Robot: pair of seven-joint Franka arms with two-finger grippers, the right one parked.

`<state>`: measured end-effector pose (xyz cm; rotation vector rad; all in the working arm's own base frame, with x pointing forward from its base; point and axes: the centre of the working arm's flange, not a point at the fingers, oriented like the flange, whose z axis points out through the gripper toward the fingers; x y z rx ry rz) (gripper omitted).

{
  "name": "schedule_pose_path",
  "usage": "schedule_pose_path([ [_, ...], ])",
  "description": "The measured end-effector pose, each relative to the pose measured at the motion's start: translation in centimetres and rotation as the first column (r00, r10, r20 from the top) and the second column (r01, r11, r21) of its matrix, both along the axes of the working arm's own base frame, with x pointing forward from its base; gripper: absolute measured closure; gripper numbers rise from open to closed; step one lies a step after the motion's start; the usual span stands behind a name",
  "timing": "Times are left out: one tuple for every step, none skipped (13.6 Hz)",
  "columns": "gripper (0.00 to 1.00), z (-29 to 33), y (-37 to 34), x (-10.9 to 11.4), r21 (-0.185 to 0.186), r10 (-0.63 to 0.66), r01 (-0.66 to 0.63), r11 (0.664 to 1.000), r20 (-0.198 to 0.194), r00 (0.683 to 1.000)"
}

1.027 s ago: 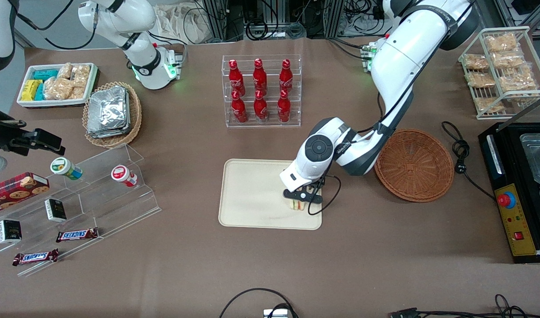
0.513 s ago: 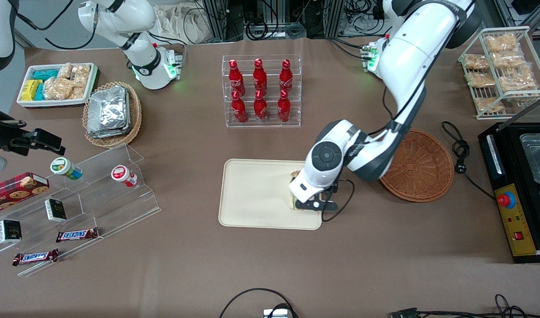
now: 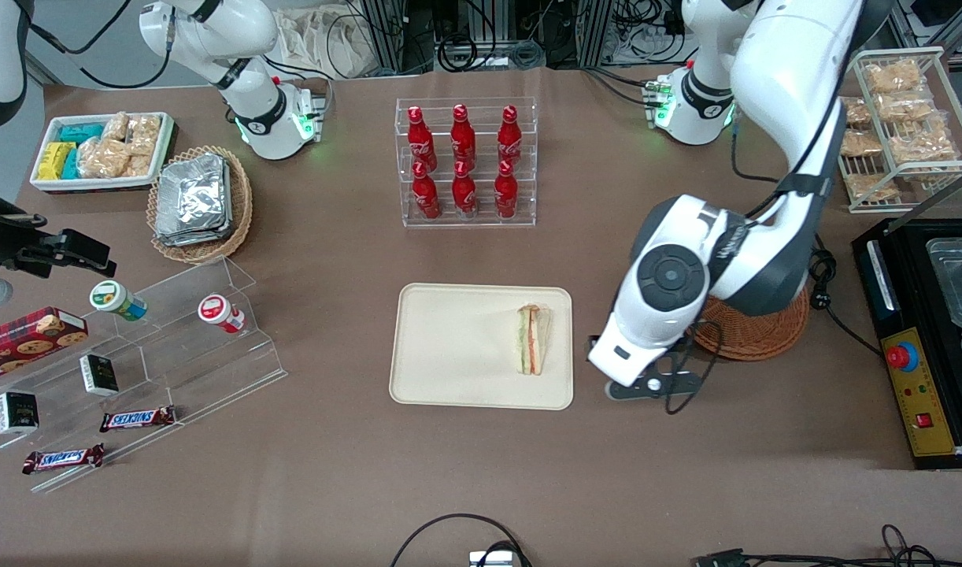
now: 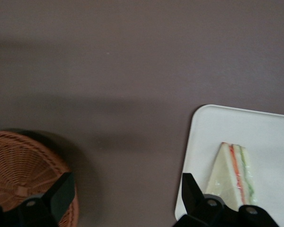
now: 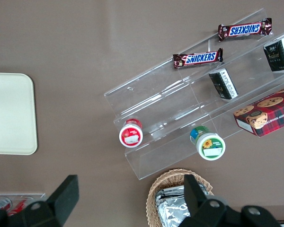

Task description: Place sandwich from basket to tray

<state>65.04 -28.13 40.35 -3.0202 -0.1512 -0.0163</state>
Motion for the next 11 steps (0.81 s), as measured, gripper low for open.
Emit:
schedule_pose_path([
  [0.0,1.2,1.1,0.2,0.011,0.017,-0.017,1.0,0.011,1.0],
  [0.0,2.3,2.2,0.3,0.021,0.032,-0.033,0.999,0.023,0.999],
  [0.0,3.4,3.3,0.4,0.032,0.041,-0.042,0.999,0.029,0.999],
  [0.0,4.3,4.4,0.3,0.045,0.037,-0.037,0.998,0.022,0.999],
  [0.0,5.0,5.4,0.2,0.059,0.027,-0.027,0.998,0.006,1.0],
  [0.0,5.6,6.6,0.2,0.067,0.017,-0.017,0.998,-0.005,1.0],
  [0.0,6.4,8.0,0.4,0.069,0.01,-0.009,0.998,-0.006,1.0],
  [0.0,7.2,9.7,0.6,0.067,0.009,-0.009,0.998,-0.005,1.0],
  [0.0,7.9,11.5,0.7,0.067,0.01,-0.009,0.998,-0.015,1.0],
  [0.0,8.5,13.0,0.7,0.067,-0.003,0.005,0.998,-0.029,1.0],
  [0.0,9.2,14.2,0.6,0.066,-0.028,0.031,0.997,-0.038,0.999],
])
